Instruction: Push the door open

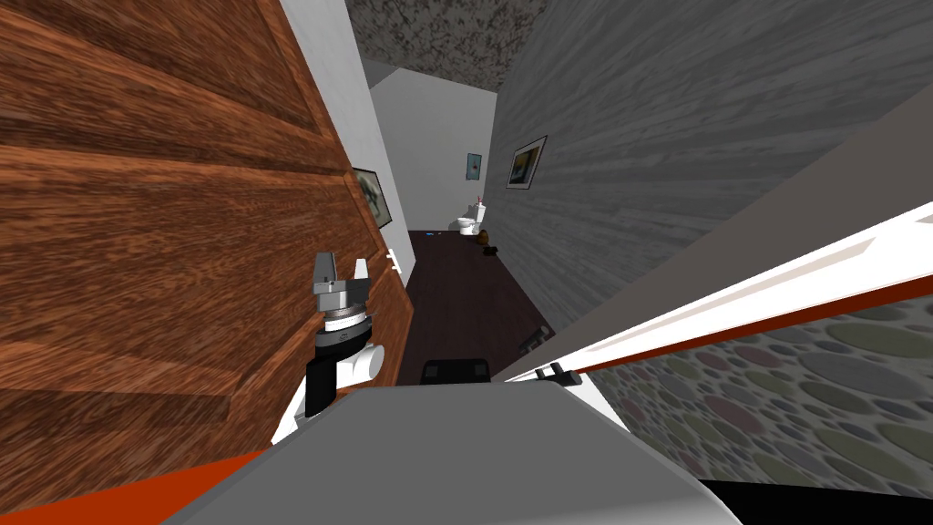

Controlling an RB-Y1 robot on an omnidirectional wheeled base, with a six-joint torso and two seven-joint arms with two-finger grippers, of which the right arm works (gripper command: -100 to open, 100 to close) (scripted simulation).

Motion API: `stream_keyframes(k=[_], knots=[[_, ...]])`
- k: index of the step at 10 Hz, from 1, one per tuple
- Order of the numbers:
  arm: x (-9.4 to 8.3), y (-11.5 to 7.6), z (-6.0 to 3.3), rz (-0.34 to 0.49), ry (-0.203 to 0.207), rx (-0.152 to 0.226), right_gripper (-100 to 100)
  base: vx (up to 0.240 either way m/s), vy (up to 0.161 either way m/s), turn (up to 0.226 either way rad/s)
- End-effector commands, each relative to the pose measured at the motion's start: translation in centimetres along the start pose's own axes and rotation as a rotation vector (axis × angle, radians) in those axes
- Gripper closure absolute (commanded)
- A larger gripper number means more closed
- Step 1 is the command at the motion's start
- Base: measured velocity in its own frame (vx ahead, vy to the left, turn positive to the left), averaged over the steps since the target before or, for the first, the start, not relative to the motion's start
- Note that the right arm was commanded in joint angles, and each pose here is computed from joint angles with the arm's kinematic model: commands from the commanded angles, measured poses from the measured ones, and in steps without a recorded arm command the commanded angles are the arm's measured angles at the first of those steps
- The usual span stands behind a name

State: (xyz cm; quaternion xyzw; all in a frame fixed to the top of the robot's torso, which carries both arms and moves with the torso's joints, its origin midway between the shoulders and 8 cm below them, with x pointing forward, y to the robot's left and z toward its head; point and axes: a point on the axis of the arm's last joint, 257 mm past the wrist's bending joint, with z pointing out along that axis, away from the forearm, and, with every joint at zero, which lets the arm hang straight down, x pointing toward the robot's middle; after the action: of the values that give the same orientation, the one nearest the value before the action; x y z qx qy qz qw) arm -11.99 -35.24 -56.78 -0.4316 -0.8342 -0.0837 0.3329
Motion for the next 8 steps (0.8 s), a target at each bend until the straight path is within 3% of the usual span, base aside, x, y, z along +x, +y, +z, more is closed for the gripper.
stream_keyframes(k=[1, 2, 4, 5, 6, 7, 8], knots=[[-0.2, 1.7, 0.04, 0.047, -0.009, -0.063, -100, -0.010, 0.001, 0.001], [-0.3, 1.9, 0.03, 0.048, -0.011, -0.072, -100, -0.008, 0.001, 0.000], [-0.6, 4.3, -0.19, 0.124, -0.013, -0.166, -100, -0.009, 0.000, 0.002], [-0.8, 4.7, -0.28, 0.125, -0.018, -0.185, -100, -0.009, -0.001, -0.001], [-0.9, 5.9, -0.50, 0.163, -0.017, -0.233, -100, -0.008, -0.001, 0.002], [-1.0, 6.1, -0.55, 0.164, -0.019, -0.242, -100, -0.007, 0.000, 0.000], [-1.2, 7.4, -0.86, 0.201, -0.018, -0.294, -100, -0.007, 0.001, 0.003]])
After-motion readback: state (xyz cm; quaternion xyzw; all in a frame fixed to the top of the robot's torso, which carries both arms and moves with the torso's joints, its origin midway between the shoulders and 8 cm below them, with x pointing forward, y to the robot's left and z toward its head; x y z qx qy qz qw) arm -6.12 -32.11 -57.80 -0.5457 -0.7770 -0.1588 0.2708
